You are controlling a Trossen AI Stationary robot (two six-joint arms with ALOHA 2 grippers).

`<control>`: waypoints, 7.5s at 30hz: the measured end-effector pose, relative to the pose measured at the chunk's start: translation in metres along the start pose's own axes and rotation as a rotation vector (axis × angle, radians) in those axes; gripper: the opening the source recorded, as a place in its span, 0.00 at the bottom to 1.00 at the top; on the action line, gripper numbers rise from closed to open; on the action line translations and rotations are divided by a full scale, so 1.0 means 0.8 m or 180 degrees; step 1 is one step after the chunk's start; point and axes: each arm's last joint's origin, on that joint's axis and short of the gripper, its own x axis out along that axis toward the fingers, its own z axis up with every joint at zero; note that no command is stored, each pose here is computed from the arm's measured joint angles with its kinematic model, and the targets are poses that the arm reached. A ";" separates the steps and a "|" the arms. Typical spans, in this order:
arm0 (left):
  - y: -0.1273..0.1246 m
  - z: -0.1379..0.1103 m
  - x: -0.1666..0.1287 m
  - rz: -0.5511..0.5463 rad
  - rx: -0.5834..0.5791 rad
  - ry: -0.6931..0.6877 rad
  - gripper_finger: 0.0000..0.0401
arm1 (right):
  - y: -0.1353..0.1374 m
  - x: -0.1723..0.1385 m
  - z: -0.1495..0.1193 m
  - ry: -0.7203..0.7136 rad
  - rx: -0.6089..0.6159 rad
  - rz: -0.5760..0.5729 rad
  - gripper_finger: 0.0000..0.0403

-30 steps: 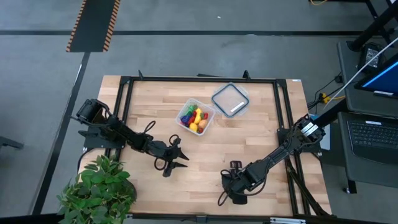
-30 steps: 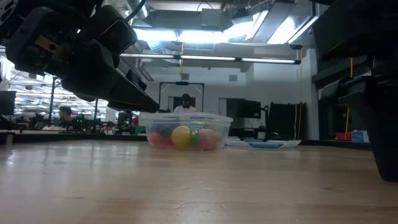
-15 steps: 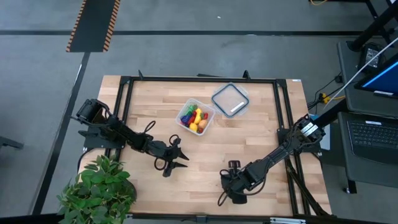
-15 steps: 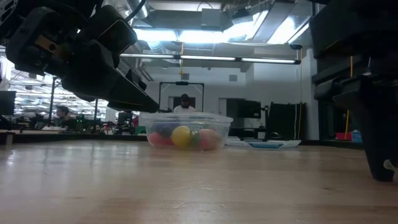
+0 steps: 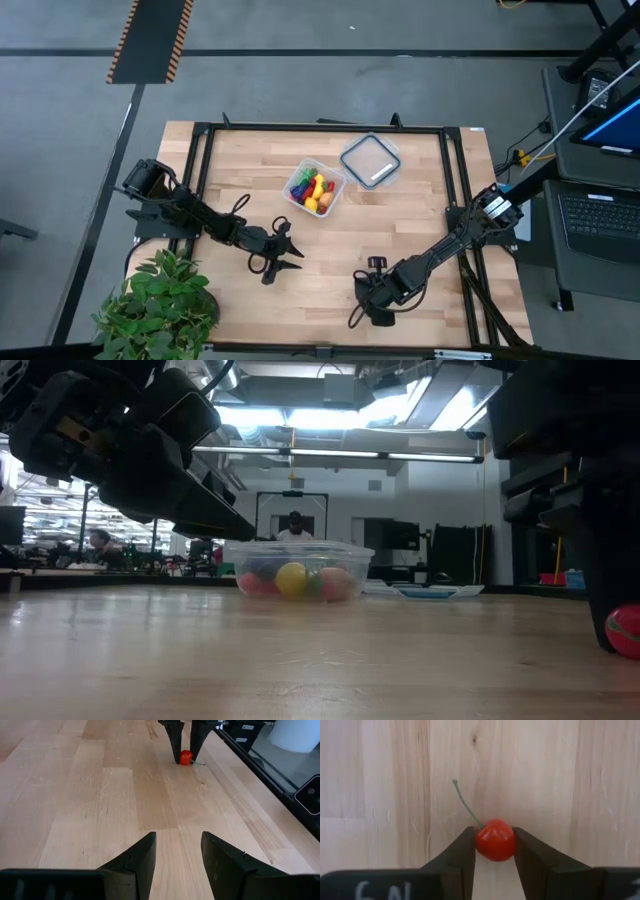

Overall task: Pick and placing Produce into tupperware
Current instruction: Put the red cherry into the transparent container, then return to Home Position

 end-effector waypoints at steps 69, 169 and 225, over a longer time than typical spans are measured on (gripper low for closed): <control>-0.015 0.040 -0.009 -0.0981 0.0740 -0.1076 0.37 | -0.026 -0.044 -0.030 -0.4068 0.0334 -0.0381 0.28; 0.088 -0.020 -0.125 0.0717 0.0324 -0.1294 0.37 | -0.384 -0.057 0.214 -0.0486 -0.0326 0.0198 0.36; 0.045 0.043 -0.286 0.0668 0.0351 -0.1578 0.37 | -0.226 -0.252 -0.107 -0.3988 -0.1114 0.0627 0.61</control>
